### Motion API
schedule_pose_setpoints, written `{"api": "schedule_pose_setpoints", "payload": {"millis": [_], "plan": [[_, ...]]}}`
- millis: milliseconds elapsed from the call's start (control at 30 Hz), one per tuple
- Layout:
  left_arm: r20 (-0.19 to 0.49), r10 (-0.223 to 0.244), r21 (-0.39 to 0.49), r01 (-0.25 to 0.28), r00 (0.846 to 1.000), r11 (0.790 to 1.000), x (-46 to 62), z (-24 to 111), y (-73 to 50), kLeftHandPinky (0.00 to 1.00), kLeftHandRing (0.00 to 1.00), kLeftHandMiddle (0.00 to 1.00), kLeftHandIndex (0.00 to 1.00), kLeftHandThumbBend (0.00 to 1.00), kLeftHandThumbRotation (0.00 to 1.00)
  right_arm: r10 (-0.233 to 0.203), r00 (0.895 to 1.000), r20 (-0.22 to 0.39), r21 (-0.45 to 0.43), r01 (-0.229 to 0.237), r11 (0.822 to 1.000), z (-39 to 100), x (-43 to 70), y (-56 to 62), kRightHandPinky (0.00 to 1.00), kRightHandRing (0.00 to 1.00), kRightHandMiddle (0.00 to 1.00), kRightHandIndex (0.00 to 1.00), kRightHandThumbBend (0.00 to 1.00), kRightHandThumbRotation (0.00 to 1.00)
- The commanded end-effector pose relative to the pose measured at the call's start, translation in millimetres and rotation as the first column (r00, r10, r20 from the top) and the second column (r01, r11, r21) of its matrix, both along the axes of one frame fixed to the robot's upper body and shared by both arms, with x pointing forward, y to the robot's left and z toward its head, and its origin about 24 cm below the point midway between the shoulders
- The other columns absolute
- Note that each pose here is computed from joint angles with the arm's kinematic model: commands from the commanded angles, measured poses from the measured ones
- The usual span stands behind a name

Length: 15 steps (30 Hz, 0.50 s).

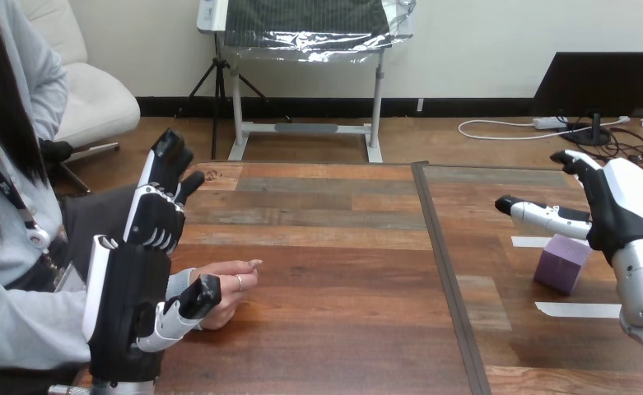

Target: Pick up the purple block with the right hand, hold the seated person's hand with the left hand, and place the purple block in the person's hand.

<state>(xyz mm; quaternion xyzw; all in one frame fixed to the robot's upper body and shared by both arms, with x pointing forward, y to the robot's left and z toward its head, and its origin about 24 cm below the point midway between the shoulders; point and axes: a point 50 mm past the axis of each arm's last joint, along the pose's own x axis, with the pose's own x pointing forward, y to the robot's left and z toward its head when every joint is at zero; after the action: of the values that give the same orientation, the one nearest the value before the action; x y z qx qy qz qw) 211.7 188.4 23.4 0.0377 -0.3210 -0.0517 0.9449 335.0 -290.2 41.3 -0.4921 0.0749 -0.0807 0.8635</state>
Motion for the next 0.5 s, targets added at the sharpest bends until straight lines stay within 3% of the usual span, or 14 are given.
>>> {"api": "schedule_pose_setpoints", "payload": {"millis": [0, 467], "plan": [[0.062, 0.001, -0.017, 0.0, 0.998, 1.0, 4.4, 12.4, -0.9, 0.92, 0.97, 0.99, 0.97, 1.0, 0.74, -0.008, 0.999, 0.031, -0.023, 0.008, 1.0, 18.0, 9.6, -4.1, 0.78, 0.87, 0.87, 0.88, 1.0, 0.72], [0.059, 0.001, -0.019, 0.0, 0.998, 1.0, 1.4, 13.6, 0.7, 0.92, 0.97, 0.99, 0.96, 1.0, 0.74, -0.032, 0.999, -0.028, -0.025, 0.031, 0.999, 8.3, 4.5, -7.6, 0.78, 0.87, 0.87, 0.87, 1.0, 0.73]]}}
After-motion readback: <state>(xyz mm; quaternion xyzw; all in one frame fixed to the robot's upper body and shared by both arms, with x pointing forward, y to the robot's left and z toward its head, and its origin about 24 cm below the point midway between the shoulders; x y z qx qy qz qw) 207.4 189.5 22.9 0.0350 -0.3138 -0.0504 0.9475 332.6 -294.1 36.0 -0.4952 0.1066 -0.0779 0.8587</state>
